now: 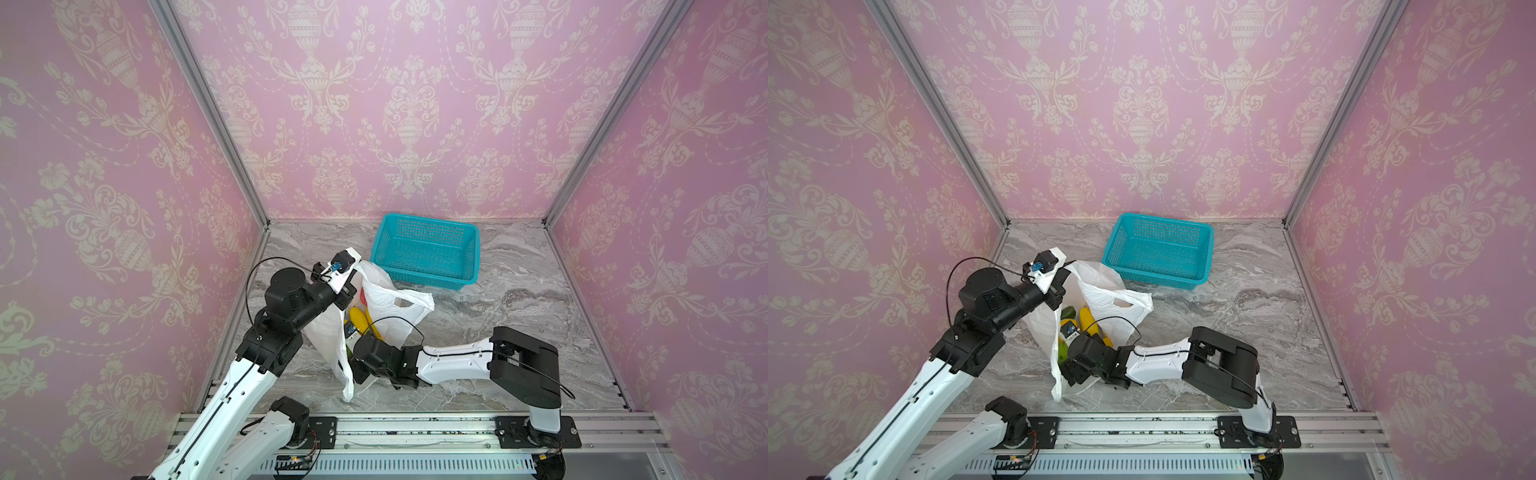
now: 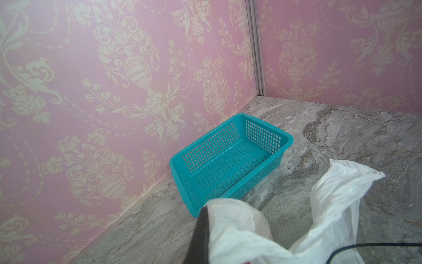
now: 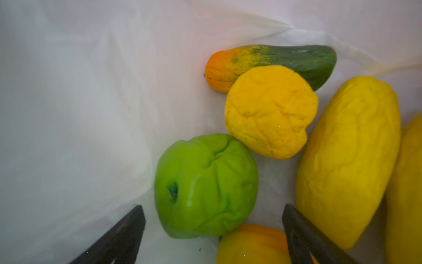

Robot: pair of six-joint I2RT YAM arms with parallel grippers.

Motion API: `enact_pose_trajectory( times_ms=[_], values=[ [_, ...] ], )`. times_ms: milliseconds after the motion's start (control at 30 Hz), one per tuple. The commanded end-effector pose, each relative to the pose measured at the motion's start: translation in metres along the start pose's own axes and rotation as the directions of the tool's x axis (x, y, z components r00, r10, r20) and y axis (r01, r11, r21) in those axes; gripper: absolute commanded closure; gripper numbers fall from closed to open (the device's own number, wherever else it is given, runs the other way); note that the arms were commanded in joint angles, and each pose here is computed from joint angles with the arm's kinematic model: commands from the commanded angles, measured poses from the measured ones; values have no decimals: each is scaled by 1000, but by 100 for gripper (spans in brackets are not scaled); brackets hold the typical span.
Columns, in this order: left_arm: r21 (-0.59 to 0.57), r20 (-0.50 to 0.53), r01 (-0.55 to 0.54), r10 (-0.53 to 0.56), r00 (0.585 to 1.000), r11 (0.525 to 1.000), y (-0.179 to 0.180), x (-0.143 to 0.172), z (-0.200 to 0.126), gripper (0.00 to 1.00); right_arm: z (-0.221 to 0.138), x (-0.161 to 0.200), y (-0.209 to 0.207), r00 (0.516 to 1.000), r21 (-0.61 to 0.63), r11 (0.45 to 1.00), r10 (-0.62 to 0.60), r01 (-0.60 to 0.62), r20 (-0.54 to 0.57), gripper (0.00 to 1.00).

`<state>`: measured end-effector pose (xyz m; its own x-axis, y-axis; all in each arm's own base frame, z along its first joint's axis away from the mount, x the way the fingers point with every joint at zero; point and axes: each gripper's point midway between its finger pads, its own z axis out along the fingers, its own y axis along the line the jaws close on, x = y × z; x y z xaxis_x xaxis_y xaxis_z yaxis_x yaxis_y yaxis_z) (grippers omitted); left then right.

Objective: Untie the knot of the plastic bag and take out the fruit
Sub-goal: Pick up the fruit from the plastic bag.

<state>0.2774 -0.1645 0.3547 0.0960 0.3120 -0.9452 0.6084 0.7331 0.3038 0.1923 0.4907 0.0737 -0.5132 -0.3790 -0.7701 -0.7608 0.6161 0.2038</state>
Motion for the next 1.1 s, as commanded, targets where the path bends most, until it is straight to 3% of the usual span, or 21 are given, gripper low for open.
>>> enact_pose_trajectory(
  times_ms=[0,333,533,800,1067],
  values=[
    [-20,29,-8,9,1000,1000,2,-7,-5,100,8,-2,3,999,8,999,-41,41,-29,4],
    [-19,30,-10,10,999,1000,2,-7,-5,100,40,12,-9,989,104,991,-70,84,-128,2],
    [-20,29,-11,11,1000,1000,2,-7,-5,100,54,12,-19,986,169,980,-84,107,-142,6],
    [-22,27,-11,11,1000,1000,3,-7,-5,100,51,3,-28,991,183,979,-71,90,-109,30],
    [-67,-21,-25,23,1000,997,11,4,0,100,19,-8,-22,998,116,991,-61,61,-1,36]
  ],
)
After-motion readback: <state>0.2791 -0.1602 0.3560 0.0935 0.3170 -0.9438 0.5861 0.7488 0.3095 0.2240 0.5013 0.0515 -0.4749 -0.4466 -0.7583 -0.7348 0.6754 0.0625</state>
